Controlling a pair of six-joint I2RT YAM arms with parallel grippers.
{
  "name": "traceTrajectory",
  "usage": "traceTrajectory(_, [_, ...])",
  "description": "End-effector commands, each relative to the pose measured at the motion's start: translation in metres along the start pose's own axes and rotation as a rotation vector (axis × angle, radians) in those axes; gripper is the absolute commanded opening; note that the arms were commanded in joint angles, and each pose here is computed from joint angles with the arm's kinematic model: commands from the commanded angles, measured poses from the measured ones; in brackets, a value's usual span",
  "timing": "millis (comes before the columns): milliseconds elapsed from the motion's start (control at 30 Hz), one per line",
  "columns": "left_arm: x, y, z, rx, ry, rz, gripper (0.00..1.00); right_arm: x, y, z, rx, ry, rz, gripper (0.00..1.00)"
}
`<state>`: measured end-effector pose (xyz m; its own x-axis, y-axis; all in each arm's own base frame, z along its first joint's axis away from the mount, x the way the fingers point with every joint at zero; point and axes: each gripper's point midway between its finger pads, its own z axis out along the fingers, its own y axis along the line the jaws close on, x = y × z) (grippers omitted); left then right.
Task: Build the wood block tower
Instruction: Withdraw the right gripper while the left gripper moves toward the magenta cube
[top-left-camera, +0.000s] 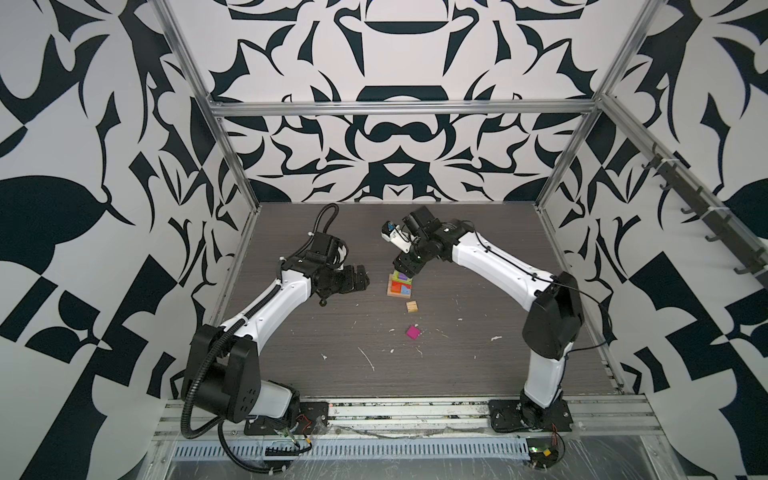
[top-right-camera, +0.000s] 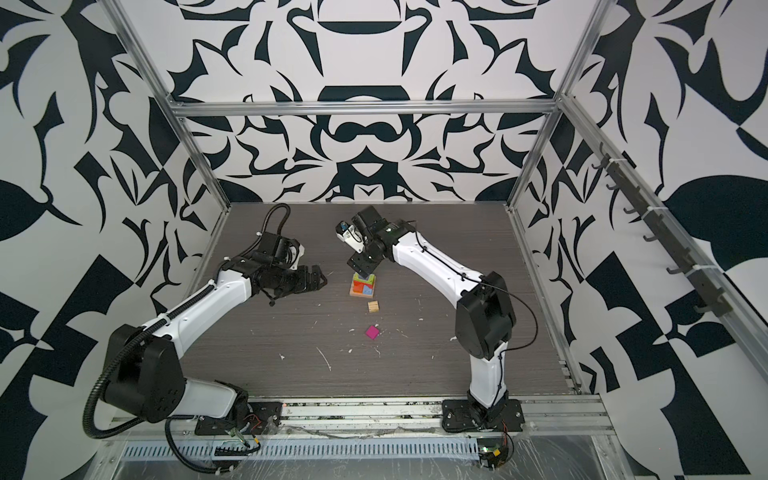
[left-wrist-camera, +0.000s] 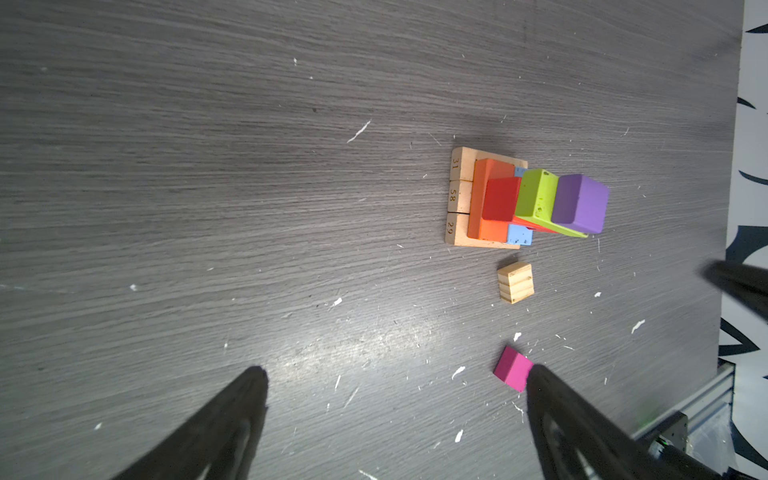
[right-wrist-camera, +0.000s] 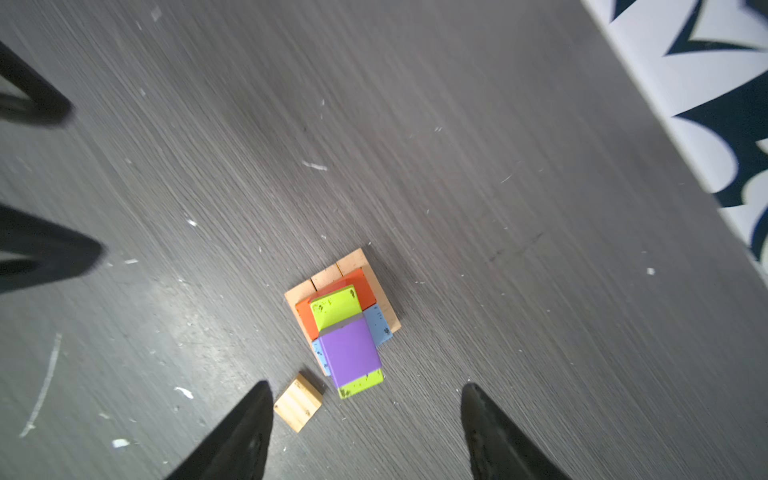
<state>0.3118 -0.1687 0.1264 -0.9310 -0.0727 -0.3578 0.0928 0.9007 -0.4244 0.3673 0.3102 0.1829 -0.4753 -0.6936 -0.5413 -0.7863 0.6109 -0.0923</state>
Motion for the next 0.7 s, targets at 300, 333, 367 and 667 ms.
traceTrajectory(300, [0.011, -0.002, 0.018, 0.061, 0.047, -0.052, 0.98, 0.037, 0.005, -0.033, 0.034, -0.04, 0.331, 0.76])
traceTrajectory(333, [0.012, -0.002, 0.019, 0.064, 0.048, -0.059, 0.98, 0.043, 0.008, -0.033, 0.024, -0.033, 0.352, 0.75])
traceTrajectory(367, [0.014, -0.002, 0.02, 0.067, 0.049, -0.063, 0.97, 0.048, 0.01, -0.033, 0.016, -0.028, 0.375, 0.75])
traceTrajectory(667, [0.028, -0.006, 0.025, 0.074, 0.041, -0.09, 0.94, 0.095, 0.021, -0.024, 0.018, 0.025, 0.551, 0.74])
